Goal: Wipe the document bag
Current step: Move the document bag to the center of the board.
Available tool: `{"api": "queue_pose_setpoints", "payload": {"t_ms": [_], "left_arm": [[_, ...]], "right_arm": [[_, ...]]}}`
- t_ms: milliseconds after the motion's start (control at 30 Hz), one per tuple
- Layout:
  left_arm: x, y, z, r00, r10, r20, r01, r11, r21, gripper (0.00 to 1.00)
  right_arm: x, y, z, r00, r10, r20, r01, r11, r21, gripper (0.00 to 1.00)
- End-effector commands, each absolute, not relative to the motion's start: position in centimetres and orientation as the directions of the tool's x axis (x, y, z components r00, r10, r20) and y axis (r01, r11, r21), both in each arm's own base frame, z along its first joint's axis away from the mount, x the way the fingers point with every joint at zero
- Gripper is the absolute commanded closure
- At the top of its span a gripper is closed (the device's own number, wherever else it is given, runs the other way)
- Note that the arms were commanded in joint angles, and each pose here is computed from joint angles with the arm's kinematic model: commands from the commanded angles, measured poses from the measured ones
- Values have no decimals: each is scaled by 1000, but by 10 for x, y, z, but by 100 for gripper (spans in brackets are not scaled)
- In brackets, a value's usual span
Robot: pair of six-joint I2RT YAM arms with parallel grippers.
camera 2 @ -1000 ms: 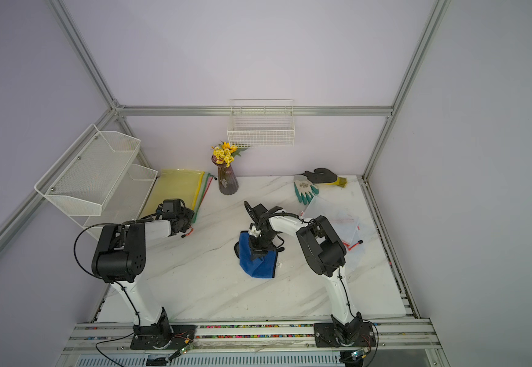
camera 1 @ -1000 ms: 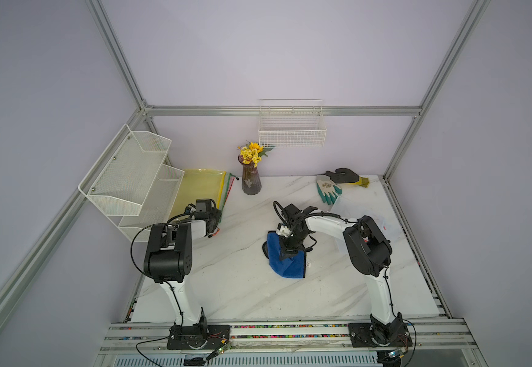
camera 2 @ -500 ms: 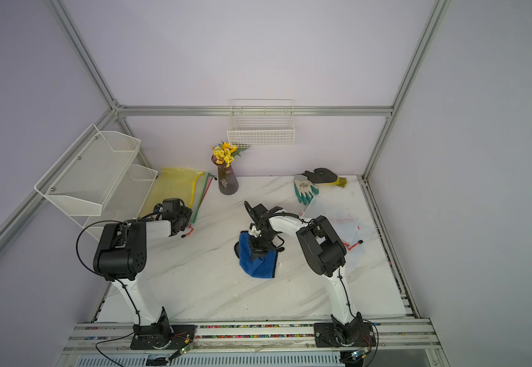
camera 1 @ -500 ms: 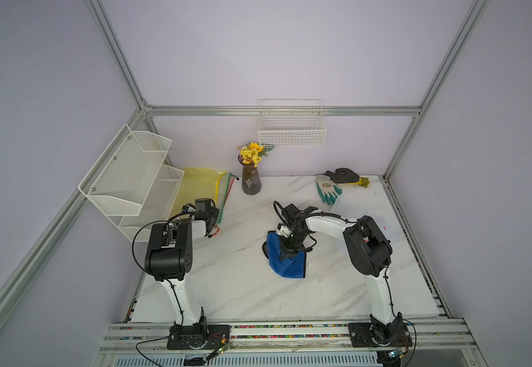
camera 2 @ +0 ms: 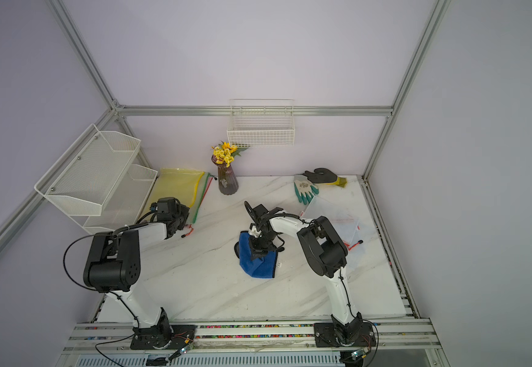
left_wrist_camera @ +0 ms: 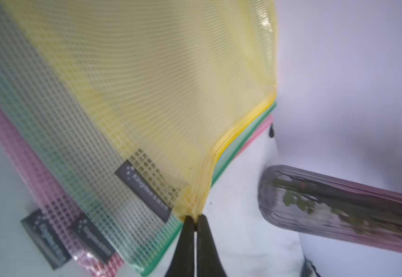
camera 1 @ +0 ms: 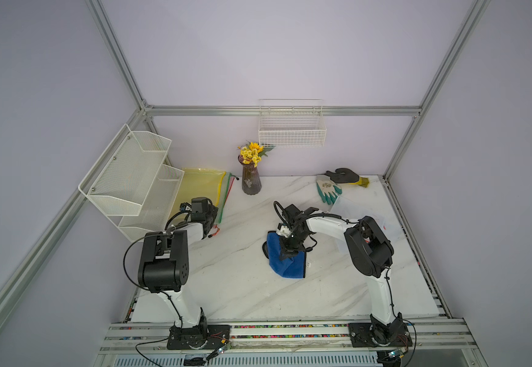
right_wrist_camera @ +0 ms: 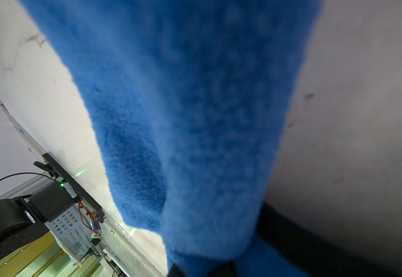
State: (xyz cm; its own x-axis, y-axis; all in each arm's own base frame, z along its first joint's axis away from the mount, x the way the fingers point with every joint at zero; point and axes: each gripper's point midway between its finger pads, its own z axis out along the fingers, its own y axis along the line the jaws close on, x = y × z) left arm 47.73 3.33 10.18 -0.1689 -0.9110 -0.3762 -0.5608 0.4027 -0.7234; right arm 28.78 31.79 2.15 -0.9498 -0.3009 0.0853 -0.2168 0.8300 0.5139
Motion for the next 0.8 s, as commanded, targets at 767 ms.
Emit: {"api": "queue_pose_setpoints", "payload": {"t_ms": [767], "left_arm": [[171,-153,84,-880,-460,-118,-311,746,-589,100]], "right_arm": [[347,289,163,-942,-218,-256,-305,874,378,100]]}}
